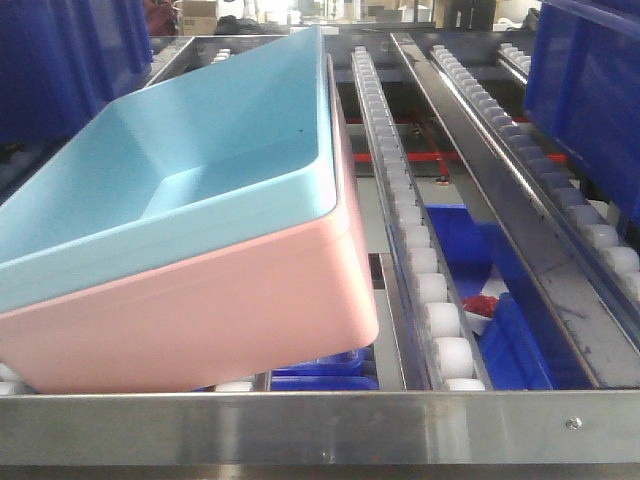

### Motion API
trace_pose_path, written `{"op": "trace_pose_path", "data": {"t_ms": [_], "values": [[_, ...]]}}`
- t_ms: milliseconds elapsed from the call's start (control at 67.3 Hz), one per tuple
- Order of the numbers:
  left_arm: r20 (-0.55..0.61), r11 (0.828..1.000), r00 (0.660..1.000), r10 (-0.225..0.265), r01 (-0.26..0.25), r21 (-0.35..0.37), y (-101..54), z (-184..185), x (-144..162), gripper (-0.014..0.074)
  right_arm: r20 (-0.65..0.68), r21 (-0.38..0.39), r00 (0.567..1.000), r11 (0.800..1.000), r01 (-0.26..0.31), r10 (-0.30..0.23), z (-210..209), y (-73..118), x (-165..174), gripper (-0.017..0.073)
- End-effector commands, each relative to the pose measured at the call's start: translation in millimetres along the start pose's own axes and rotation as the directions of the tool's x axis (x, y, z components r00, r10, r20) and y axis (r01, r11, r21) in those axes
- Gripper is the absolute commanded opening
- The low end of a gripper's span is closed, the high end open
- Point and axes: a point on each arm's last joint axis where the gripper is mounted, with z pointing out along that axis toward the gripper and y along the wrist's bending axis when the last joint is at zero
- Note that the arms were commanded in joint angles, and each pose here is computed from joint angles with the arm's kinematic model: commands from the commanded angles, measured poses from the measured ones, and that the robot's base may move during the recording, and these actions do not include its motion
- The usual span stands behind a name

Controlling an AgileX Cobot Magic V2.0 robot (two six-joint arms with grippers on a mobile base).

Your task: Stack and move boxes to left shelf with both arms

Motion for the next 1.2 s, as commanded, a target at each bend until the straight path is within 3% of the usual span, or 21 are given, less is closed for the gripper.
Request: {"op": "trace_pose_path", "data": {"t_ms": [0,1011,1189], "values": [[0.076,1.0,0.997,-0.001,0.002,-0.002,0.6,-0.8,0.9,0.0006,0.081,-0.034,0.996,0.999,0.029,-0.027,-2.7,3.7,-14.3,0.0055],[0.076,1.0,0.997,-0.001,0.002,-0.002,0.6,-0.8,0.9,0.0006,0.078,-0.03,0.996,0.999,0.036,-0.033,-2.7,3.4,-14.1,0.0055],[0.076,1.0,0.997,-0.001,0.002,-0.002,0.6,-0.8,0.9,0.0006,0.086,-0.053,0.996,0.999,-0.005,0.009,-2.8,5.2,-14.9,0.0055]]}}
